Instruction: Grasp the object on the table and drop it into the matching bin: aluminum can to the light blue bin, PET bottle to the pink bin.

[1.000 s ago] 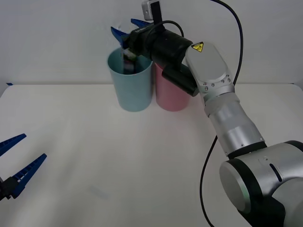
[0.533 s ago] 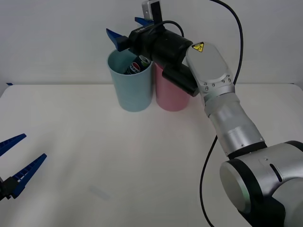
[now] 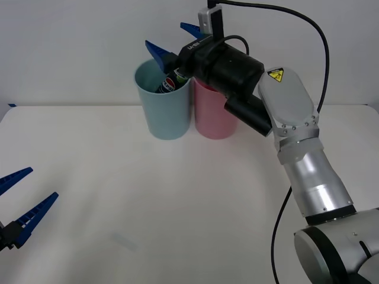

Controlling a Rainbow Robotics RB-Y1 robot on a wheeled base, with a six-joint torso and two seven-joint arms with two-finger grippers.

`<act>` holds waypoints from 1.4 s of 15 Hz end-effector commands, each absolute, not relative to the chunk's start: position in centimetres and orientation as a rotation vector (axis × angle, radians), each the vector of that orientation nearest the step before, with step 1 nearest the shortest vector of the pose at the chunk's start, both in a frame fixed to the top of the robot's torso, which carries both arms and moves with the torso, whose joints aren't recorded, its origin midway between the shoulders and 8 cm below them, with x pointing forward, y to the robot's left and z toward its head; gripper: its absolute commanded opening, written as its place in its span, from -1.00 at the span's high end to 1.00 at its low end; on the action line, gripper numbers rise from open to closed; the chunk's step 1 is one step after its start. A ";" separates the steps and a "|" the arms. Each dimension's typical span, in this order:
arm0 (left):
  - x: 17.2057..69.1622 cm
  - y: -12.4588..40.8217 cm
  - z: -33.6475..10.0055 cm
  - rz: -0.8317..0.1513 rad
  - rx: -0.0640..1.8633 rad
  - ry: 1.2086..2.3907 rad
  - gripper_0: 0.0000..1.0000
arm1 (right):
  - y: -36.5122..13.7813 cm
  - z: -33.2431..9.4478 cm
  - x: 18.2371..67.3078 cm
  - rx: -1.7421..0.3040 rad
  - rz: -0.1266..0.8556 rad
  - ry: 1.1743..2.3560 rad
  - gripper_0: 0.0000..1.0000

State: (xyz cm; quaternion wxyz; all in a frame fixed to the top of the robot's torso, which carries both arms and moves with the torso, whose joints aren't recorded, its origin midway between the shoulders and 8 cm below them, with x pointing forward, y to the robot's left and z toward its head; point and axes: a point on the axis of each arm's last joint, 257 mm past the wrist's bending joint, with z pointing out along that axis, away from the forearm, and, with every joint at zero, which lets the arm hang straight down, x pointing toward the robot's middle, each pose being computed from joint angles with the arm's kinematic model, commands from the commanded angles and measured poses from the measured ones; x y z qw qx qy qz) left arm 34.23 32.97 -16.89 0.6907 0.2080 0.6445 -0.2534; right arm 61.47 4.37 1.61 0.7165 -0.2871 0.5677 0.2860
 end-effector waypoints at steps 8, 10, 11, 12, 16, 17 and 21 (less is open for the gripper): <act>34.2 33.0 -16.9 -0.567 0.465 1.441 -1.00 | -3.7 -3.3 52.3 -0.703 0.601 1.236 -1.00; 34.2 33.0 -16.9 -0.567 0.465 1.441 -1.00 | -5.5 -4.6 50.3 -0.709 0.598 1.250 -1.00; 34.2 33.0 -16.9 -0.567 0.465 1.441 -1.00 | -6.2 -5.1 49.5 -0.712 0.597 1.256 -1.00; 34.2 33.0 -16.9 -0.567 0.465 1.441 -1.00 | -6.9 -5.5 48.6 -0.717 0.593 1.261 -1.00; 34.2 33.0 -16.9 -0.567 0.465 1.441 -1.00 | -10.5 -8.3 45.5 -0.761 0.515 1.280 -1.00; 34.2 33.0 -16.9 -0.567 0.465 1.441 -1.00 | -11.3 -9.1 44.8 -0.783 0.496 1.285 -1.00; 34.2 33.0 -16.9 -0.567 0.465 1.441 -1.00 | -14.7 -12.0 41.9 -0.856 0.478 1.324 -1.00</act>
